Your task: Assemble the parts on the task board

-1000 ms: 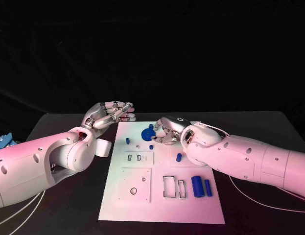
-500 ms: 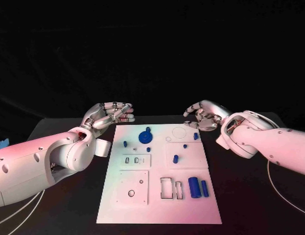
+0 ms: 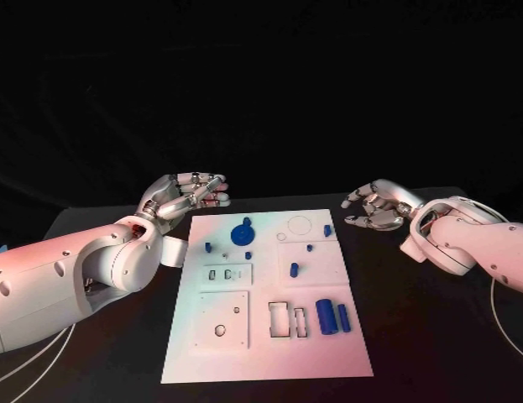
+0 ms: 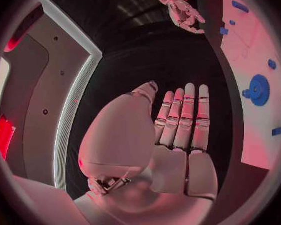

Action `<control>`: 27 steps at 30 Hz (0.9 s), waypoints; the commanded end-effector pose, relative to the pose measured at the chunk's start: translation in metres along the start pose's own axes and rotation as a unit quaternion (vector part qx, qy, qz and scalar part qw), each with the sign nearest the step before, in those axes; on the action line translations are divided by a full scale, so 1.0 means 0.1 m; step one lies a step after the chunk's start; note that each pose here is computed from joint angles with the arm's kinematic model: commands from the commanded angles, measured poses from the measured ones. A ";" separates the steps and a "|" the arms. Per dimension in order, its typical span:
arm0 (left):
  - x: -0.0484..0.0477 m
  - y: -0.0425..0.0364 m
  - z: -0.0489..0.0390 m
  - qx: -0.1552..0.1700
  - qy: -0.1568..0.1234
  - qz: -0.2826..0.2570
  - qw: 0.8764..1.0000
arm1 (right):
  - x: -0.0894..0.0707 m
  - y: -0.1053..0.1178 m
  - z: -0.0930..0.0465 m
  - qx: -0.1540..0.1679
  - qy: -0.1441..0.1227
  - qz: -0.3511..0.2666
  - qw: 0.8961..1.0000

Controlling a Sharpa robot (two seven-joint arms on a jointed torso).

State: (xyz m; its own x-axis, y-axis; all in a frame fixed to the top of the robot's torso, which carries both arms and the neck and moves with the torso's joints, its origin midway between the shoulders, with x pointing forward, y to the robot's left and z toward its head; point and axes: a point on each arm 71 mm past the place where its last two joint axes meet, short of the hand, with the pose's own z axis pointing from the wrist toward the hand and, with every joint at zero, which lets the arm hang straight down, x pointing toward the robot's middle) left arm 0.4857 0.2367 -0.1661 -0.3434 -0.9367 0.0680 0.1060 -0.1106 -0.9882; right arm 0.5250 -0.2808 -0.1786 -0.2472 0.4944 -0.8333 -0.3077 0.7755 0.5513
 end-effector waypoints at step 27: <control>0.035 -0.001 0.012 0.004 0.012 -0.009 1.000 | 0.42 -0.01 0.18 0.009 0.030 -0.028 0.999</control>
State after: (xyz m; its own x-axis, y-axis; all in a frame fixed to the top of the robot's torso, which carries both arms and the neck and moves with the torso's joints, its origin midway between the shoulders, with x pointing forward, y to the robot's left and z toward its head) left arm 0.4859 0.2352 -0.1667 -0.3504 -0.9338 0.0719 0.1037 -0.1150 -0.9879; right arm 0.5309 -0.2546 -0.2134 -0.2858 0.4434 -0.8495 -0.3049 0.7983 0.5193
